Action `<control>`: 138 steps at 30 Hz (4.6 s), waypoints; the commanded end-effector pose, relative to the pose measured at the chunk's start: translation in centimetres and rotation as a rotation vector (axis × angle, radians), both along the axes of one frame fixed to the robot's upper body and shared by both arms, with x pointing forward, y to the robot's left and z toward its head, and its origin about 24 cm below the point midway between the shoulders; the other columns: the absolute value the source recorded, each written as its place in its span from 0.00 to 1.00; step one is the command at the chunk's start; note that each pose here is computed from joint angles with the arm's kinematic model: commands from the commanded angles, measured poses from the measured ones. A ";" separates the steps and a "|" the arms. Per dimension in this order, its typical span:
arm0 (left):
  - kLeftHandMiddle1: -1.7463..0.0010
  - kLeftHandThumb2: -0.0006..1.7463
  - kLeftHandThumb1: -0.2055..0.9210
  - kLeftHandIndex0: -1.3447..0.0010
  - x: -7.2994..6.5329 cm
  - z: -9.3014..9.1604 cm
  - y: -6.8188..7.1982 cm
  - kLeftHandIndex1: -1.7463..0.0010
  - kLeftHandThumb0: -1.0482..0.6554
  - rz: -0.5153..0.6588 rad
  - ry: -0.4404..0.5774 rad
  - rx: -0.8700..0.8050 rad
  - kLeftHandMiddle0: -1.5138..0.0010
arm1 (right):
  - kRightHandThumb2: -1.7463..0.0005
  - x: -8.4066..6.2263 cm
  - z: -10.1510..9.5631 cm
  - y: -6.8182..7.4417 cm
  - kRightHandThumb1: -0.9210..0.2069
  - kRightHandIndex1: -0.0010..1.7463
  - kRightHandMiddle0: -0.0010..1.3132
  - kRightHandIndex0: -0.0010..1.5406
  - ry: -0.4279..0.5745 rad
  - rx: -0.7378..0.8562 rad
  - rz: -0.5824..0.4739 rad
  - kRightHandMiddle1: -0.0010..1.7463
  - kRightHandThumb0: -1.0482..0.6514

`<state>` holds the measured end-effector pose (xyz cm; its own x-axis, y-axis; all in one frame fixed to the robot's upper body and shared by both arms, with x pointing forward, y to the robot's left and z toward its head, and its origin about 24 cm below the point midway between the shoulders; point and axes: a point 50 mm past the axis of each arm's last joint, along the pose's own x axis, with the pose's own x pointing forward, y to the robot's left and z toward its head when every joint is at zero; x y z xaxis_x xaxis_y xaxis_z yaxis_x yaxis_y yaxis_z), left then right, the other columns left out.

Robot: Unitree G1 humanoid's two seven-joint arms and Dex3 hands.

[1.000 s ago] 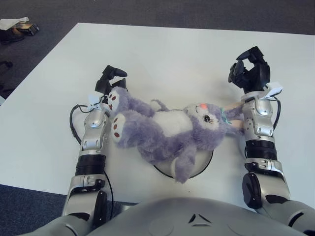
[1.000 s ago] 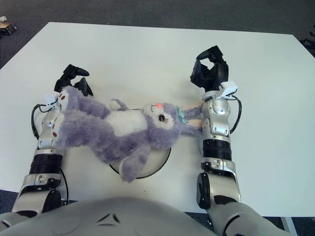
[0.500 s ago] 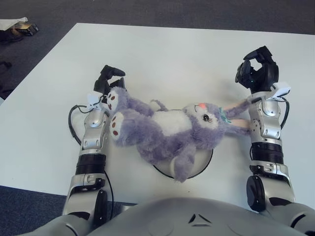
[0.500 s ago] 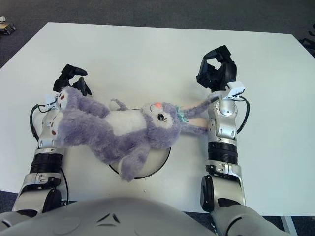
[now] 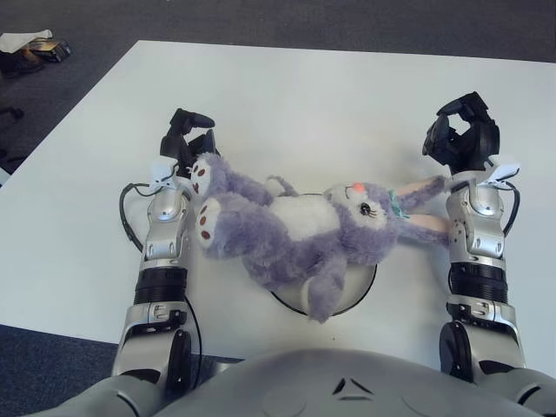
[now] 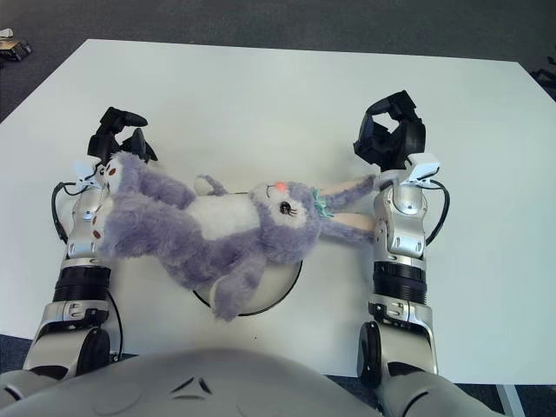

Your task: Put the doll into the plate.

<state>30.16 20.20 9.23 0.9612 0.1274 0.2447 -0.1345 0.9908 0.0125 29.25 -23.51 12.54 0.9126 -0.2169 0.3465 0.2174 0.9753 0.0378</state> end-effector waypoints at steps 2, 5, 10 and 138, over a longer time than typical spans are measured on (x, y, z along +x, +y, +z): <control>0.00 0.47 0.82 0.76 0.5 0.8 0.4 0.00 0.39 0.030 -0.022 0.005 0.38 | 0.41 -0.9 0.0 -0.4 0.33 1.00 0.33 0.72 0.007 -0.003 -0.016 1.00 0.37; 0.00 0.47 0.81 0.76 0.6 0.9 0.6 0.00 0.39 0.040 -0.025 0.004 0.39 | 0.42 -1.1 -0.1 -0.4 0.32 1.00 0.33 0.71 0.014 -0.009 -0.019 1.00 0.37; 0.00 0.49 0.79 0.75 0.8 1.1 0.8 0.00 0.39 0.065 -0.031 -0.004 0.39 | 0.43 -2.1 -0.9 -0.8 0.31 1.00 0.32 0.69 0.049 -0.002 -0.020 1.00 0.38; 0.00 0.56 0.71 0.70 -0.1 -2.5 -0.2 0.00 0.38 -0.082 0.134 0.022 0.34 | 0.33 -1.5 -6.8 -1.2 0.43 1.00 0.40 0.78 0.200 -0.019 0.006 1.00 0.35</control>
<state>30.18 19.83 6.97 0.9910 0.0383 0.1281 -0.0450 0.9977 0.0503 28.23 -24.65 6.97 0.9634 -0.1817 0.1971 0.1963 0.9789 -0.0572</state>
